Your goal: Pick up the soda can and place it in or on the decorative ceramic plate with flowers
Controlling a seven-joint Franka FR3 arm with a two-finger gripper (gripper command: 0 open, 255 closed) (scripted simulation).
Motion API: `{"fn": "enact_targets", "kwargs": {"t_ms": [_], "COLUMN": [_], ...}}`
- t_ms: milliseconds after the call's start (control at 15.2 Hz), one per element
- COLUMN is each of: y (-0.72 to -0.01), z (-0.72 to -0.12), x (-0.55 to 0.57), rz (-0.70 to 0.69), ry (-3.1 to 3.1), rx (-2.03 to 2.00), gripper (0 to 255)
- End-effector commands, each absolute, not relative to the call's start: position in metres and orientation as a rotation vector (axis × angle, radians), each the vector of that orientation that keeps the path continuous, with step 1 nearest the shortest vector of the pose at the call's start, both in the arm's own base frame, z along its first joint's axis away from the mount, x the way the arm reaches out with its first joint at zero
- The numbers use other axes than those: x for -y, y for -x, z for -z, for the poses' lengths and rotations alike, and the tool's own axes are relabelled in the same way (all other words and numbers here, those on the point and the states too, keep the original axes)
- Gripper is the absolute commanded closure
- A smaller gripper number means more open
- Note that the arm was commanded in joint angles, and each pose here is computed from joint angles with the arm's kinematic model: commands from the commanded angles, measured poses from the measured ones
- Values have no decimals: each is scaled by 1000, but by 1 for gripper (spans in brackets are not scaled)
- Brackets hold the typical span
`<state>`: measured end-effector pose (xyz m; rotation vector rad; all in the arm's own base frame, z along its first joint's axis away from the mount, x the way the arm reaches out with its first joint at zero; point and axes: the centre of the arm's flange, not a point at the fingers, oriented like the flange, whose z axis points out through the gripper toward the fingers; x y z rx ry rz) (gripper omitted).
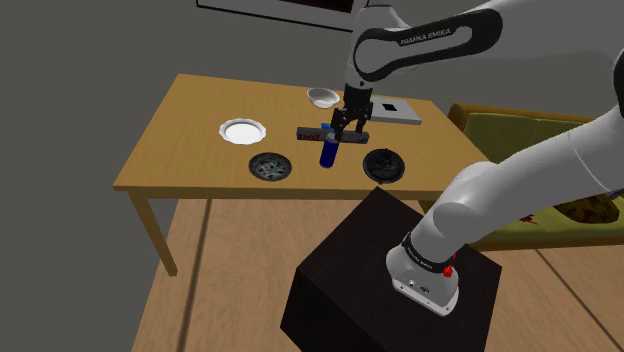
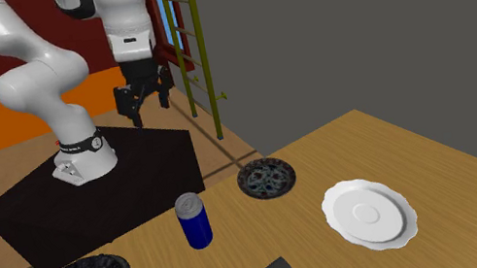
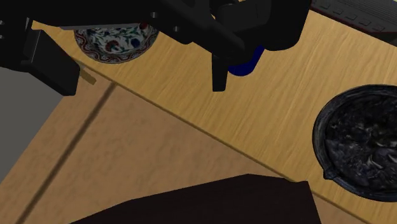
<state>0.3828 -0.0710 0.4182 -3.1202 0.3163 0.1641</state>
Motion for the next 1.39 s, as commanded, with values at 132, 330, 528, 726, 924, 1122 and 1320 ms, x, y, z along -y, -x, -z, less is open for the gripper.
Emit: {"fn": "enact_targets", "kwargs": {"t_ms": [132,330,528,726,924,1122,1320], "y": [-409,-427,-445,-463,-478,-478,-478], "z": [-388,-364,-341,-319,-300,-284,-269], "x": [102,126,149,174,194,194,194], "rz": [-119,-88,-58,-27,-1,-1,-1], "ry": [3119,3116,3113,3109,3106,3106,3106], "rx": [-362,-396,-430,-464,-493,-493,-493], "gripper": [0,0,0,0,0,0,0]}}
